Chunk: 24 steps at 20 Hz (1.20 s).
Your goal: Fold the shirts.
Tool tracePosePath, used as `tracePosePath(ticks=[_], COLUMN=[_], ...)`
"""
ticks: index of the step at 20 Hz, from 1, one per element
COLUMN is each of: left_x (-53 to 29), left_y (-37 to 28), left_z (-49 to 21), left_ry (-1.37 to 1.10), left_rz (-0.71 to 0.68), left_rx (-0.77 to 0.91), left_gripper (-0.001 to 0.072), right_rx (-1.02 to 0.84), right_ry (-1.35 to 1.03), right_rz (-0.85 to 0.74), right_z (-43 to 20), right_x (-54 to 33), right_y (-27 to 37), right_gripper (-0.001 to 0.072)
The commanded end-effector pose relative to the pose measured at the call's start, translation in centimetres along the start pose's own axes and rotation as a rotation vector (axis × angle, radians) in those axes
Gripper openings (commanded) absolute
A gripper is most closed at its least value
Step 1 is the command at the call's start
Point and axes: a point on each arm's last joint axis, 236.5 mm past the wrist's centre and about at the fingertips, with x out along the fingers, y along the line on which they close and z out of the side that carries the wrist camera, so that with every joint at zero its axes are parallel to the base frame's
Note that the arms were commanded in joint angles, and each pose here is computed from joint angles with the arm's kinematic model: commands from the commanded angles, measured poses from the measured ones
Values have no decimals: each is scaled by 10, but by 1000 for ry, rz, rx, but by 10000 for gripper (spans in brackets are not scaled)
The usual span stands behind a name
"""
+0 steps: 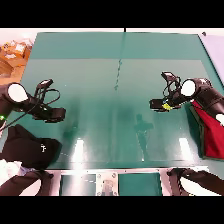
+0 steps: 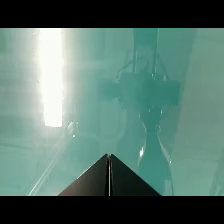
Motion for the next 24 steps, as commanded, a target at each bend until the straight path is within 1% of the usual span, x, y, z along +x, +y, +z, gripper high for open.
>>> tracePosePath(ticks=[1, 3, 4, 6, 8, 9, 11, 14, 18, 19, 20, 21, 24], left_x=[0, 0, -2, -13, -29, -29, -14, 20, 42, 42, 42, 41, 30], left_y=[1, 12, 29, 76, 118, 130, 140, 153, 162, 162, 162, 162, 158], left_z=[0, 0, -1, -12, -36, -54, -84, -118, -155, -160, -160, -161, -150], left_ry=[-2, -2, 7, 43, 129, 190, 283, 334, 412, 425, 428, 439, 446], left_rz=[3, 51, 124, 329, 527, 581, 609, 624, 628, 630, 630, 625, 618], left_rx=[12, 24, 19, -50, -93, -114, -130, -165, -156, -156, -152, -136, -105], left_gripper=[22, 23, 55, 719, 712, 712, 712, 712, 709, 621, 288, 31, 21], right_rx=[-1, -1, -1, -1, -1, -1, -1, -1, -1, -1, -1, -1, -1], right_ry=[1, 1, 1, 1, 1, 1, 1, 1, 1, 1, 1, 1, 1], right_rz=[0, 0, 0, 0, 0, 0, 0, 0, 0, 0, 0, 0, 0], right_z=[0, 0, 0, 0, 0, 0, 0, 0, 0, 0, 0, 0, 0], right_x=[0, 0, 0, 0, 0, 0, 0, 0, 0, 0, 0, 0, 0], right_y=[0, 0, 0, 0, 0, 0, 0, 0, 0, 0, 0, 0, 0], right_gripper=[16, 16, 16, 16, 16, 16, 16, 16, 16, 16, 16, 16, 16])
